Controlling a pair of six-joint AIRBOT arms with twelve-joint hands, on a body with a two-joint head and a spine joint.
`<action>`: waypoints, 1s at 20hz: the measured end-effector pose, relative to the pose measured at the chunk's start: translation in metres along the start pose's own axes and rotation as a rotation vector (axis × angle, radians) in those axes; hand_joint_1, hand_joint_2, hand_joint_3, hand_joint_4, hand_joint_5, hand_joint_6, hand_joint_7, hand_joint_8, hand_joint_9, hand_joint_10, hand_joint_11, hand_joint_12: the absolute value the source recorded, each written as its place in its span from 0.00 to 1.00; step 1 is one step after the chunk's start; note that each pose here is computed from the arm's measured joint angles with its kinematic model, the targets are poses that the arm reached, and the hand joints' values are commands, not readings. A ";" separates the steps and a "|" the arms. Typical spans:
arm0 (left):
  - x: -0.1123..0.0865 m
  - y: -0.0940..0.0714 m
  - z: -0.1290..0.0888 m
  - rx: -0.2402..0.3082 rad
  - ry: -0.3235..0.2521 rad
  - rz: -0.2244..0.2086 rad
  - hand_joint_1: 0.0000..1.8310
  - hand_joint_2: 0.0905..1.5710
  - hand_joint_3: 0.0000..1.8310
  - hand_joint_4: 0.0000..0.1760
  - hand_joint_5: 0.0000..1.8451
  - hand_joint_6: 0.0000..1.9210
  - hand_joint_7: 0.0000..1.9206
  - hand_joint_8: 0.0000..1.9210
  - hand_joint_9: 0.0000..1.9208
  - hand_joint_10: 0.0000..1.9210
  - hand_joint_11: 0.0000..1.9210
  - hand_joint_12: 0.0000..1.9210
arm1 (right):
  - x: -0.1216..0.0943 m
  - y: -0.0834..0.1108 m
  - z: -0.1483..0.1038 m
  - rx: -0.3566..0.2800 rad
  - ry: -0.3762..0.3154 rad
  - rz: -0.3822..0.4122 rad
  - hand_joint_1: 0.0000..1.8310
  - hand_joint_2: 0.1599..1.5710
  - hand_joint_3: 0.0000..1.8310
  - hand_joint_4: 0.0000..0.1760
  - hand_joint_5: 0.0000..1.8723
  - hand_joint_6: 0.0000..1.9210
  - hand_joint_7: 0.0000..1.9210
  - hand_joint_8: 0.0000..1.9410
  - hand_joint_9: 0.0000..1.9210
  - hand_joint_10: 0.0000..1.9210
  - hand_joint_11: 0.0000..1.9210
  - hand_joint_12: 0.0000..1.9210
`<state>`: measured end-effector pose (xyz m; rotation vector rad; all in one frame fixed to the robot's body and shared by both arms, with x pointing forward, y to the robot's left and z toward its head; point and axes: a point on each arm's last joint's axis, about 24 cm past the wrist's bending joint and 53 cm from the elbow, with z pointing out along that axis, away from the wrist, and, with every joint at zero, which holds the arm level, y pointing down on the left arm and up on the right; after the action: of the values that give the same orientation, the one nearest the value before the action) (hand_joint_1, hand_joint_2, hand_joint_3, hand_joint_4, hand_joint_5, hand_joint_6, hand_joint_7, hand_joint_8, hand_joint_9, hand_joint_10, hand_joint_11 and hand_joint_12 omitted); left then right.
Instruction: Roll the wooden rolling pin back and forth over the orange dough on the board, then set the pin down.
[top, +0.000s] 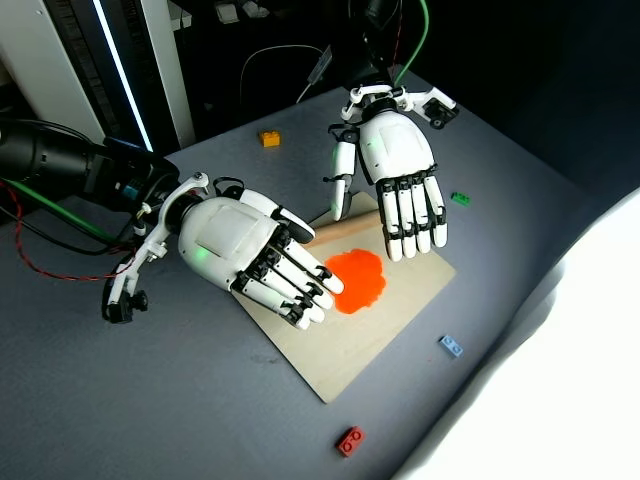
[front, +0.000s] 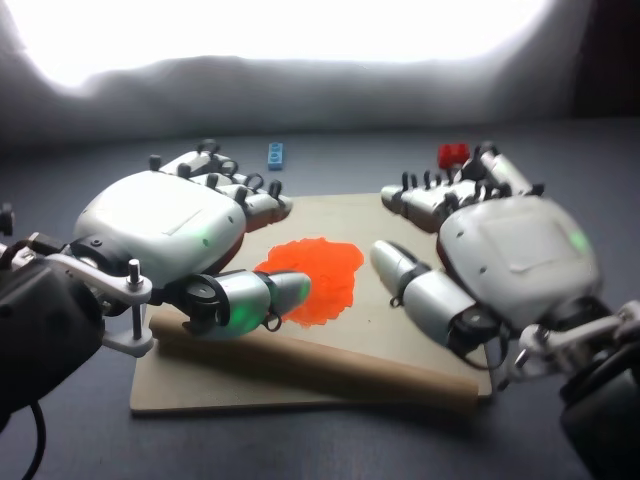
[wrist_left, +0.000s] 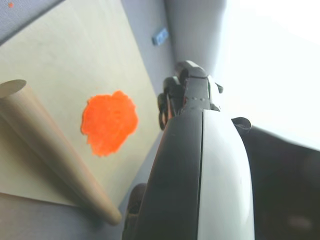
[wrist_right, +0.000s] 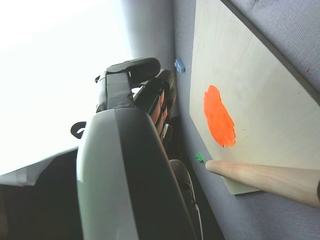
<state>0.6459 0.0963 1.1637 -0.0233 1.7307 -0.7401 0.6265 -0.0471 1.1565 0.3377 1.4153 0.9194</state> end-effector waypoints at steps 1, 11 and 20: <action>0.001 -0.005 -0.001 0.014 0.021 0.009 0.00 0.85 0.00 0.00 0.17 0.00 0.19 0.00 0.14 0.00 0.00 0.20 | -0.009 0.001 0.001 -0.006 -0.004 -0.004 0.00 0.93 0.00 0.00 0.29 0.01 0.31 0.00 0.28 0.03 0.00 0.62; -0.038 -0.049 -0.001 0.101 0.025 0.017 0.00 0.85 0.00 0.00 0.15 0.00 0.17 0.00 0.13 0.00 0.00 0.17 | -0.073 -0.018 0.012 0.013 -0.007 0.037 0.00 0.93 0.00 0.00 0.29 0.00 0.31 0.00 0.28 0.03 0.00 0.63; -0.051 -0.060 -0.006 0.113 0.022 -0.004 0.00 0.84 0.00 0.00 0.18 0.01 0.20 0.01 0.15 0.01 0.00 0.23 | -0.079 0.004 0.014 -0.087 0.070 0.154 0.00 0.93 0.00 0.00 0.28 0.00 0.30 0.00 0.28 0.03 0.00 0.62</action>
<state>0.6349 0.0711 1.2381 0.0587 1.7076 -0.8431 0.6470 -0.0964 1.2167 0.3553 1.4227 1.1249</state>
